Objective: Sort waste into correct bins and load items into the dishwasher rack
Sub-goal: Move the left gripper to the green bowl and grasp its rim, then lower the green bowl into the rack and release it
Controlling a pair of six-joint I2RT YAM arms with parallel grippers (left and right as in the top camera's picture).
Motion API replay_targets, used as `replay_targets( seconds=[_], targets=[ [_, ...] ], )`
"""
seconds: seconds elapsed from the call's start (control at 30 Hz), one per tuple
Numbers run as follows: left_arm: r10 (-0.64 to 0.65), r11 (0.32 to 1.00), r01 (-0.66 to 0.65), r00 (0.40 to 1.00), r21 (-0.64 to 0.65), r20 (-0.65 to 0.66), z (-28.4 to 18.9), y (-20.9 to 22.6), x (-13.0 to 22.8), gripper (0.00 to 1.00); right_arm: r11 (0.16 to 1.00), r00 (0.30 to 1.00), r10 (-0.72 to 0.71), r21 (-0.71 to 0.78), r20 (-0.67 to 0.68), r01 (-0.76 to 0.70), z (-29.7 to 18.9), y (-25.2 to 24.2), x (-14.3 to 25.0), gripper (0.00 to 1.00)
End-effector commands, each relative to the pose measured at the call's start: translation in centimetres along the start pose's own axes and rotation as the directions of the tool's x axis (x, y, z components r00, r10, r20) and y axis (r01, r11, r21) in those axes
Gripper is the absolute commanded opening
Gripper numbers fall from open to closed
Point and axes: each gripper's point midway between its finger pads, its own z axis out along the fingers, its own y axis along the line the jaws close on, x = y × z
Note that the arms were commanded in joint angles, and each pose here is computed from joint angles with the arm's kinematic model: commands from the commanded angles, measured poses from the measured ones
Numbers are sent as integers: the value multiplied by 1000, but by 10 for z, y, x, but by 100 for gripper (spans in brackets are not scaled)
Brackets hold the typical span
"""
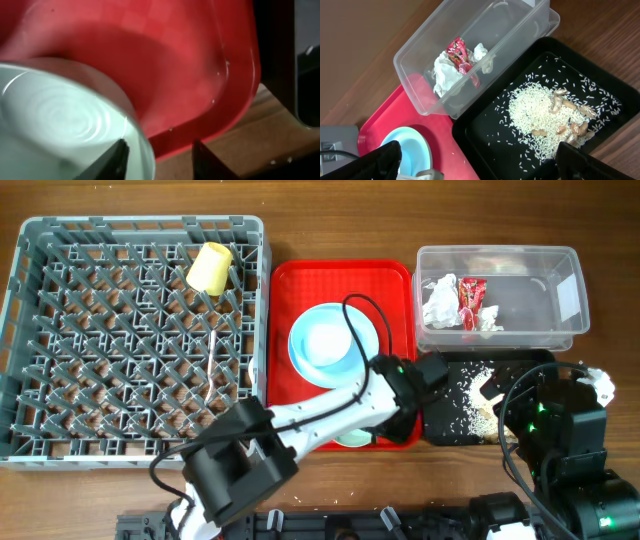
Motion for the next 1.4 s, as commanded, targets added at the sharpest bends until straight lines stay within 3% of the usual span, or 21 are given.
replay_targets(
  seconds=[0.0,0.07,0.17,0.3,0.4,0.57,0.7,0.8,1.0,1.17,1.37],
  targets=[
    [1,993,4,999,-118,44,11,13,0,13,1000,1000,18,-12,3,-18,-3,3,-3,100],
    [12,987,-4,999,-160,53,10,22,-1,4,1000,1000,18,-12,3,-18,-3,3,-3,100],
    [-6,982,20,997,-187,73,1,32,-6,4,1000,1000,18,-12,3,-18,-3,3,-3,100],
    [-11,999,16,994,-45,110,-50,17,-19,4,1000,1000,18,-12,3,-18,-3,3,-3,100],
    [-28,996,3,963,94,267,-129,18,-34,4,1000,1000,18,-12,3,-18,-3,3,-3,100],
    [-156,979,71,868,193,472,-226,81,-39,4,1000,1000,18,-12,3,-18,-3,3,-3,100],
    [-216,925,25,855,379,471,-260,124,-41,4,1000,1000,18,-12,3,-18,-3,3,-3,100],
    [-307,881,92,856,464,415,-258,170,-45,4,1000,1000,18,-12,3,-18,-3,3,-3,100],
    [-328,667,9,901,745,283,-250,206,-41,4,1000,1000,18,-12,3,-18,-3,3,-3,100],
    [-325,581,31,925,814,197,-228,224,-34,4,1000,1000,18,-12,3,-18,-3,3,-3,100],
    [-297,538,68,948,840,113,-208,221,-18,4,1000,1000,18,-12,3,-18,-3,3,-3,100]
  ],
)
